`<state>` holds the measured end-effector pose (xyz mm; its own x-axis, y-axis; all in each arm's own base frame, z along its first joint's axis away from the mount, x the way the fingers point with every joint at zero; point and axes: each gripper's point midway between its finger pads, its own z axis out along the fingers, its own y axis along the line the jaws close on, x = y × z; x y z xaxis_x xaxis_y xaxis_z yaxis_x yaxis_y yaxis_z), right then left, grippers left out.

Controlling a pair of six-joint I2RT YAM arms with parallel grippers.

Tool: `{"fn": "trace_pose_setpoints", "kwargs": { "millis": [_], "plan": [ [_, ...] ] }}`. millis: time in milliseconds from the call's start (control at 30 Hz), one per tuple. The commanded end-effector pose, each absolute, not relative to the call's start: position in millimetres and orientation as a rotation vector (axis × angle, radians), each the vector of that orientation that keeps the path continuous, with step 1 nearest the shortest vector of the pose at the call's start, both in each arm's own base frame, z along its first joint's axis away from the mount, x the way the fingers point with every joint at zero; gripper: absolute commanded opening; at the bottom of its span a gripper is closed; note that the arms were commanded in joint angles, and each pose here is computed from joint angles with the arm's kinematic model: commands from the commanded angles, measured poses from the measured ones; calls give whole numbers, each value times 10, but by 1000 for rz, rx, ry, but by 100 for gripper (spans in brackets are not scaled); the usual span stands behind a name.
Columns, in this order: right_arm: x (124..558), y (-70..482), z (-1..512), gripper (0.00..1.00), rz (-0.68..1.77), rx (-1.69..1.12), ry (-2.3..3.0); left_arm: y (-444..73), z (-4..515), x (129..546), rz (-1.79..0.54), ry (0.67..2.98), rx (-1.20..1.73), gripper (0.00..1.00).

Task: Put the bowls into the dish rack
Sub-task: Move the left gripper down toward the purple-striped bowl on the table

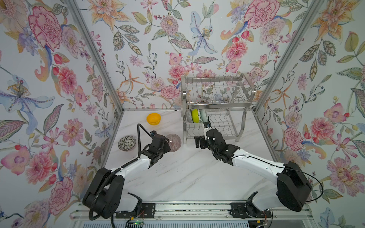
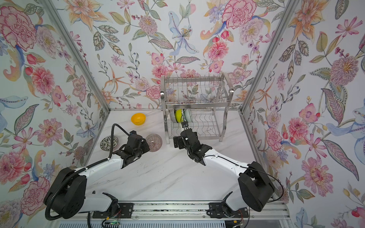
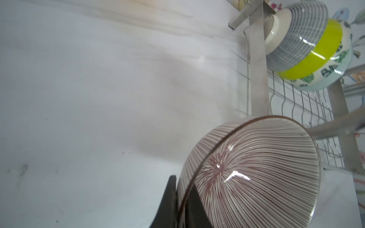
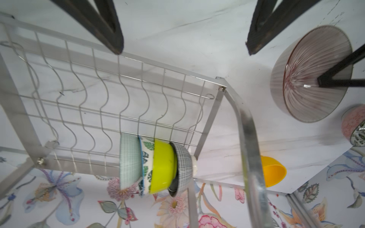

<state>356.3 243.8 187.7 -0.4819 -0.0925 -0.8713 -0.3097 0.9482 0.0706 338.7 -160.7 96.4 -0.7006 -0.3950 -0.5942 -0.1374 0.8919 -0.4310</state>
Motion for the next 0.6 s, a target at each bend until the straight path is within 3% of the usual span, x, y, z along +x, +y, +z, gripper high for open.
{"fn": "trace_pose_setpoints", "kwargs": {
  "millis": [0, 200, 567],
  "plan": [
    [3502, 2122, 1777, 99, 235, -175, 2136, -1755, 964, 3246, -427, 2338, -307, 0],
    [3436, 1760, 1722, 98, 239, -63, 2190, -2301, 810, 3067, -468, 2390, -186, 0],
    [3305, 1417, 1533, 98, 320, 121, 2279, -3131, 784, 3230, -511, 2413, -19, 0]
  ]
}}
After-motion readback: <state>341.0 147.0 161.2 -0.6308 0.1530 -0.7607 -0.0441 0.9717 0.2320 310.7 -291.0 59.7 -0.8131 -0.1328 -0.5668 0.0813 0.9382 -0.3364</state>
